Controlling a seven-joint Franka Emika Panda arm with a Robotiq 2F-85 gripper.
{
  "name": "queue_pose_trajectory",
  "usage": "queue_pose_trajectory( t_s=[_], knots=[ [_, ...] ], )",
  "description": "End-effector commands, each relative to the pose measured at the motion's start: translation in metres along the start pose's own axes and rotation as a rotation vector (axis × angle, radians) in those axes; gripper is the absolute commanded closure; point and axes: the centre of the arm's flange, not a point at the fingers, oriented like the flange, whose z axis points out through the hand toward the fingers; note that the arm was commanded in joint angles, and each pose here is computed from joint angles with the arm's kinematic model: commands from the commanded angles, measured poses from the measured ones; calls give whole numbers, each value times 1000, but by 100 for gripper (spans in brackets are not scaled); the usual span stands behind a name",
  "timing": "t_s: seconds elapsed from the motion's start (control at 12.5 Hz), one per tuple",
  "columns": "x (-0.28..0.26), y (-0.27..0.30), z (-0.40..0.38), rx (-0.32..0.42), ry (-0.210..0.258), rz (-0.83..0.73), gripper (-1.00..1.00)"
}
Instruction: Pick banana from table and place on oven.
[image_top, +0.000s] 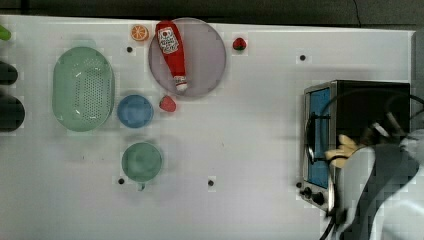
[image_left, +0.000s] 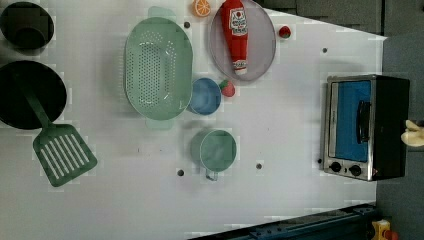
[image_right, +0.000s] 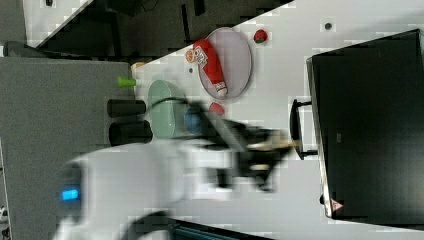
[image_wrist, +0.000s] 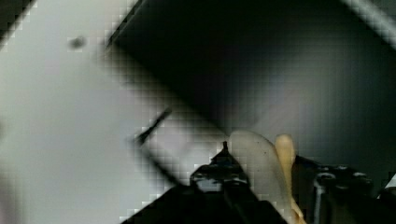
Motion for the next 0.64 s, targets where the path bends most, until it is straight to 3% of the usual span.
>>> queue_pose_trajectory(
  t_s=[0.08, 0.24, 0.32, 0.64],
  knots=[
    [20, 2, 11, -31, 43, -244, 43],
    [32, 5, 27, -62, 33, -298, 43],
    [35, 7, 36, -69, 18, -322, 33],
    [39, 8, 47, -75, 17, -341, -54]
  ],
)
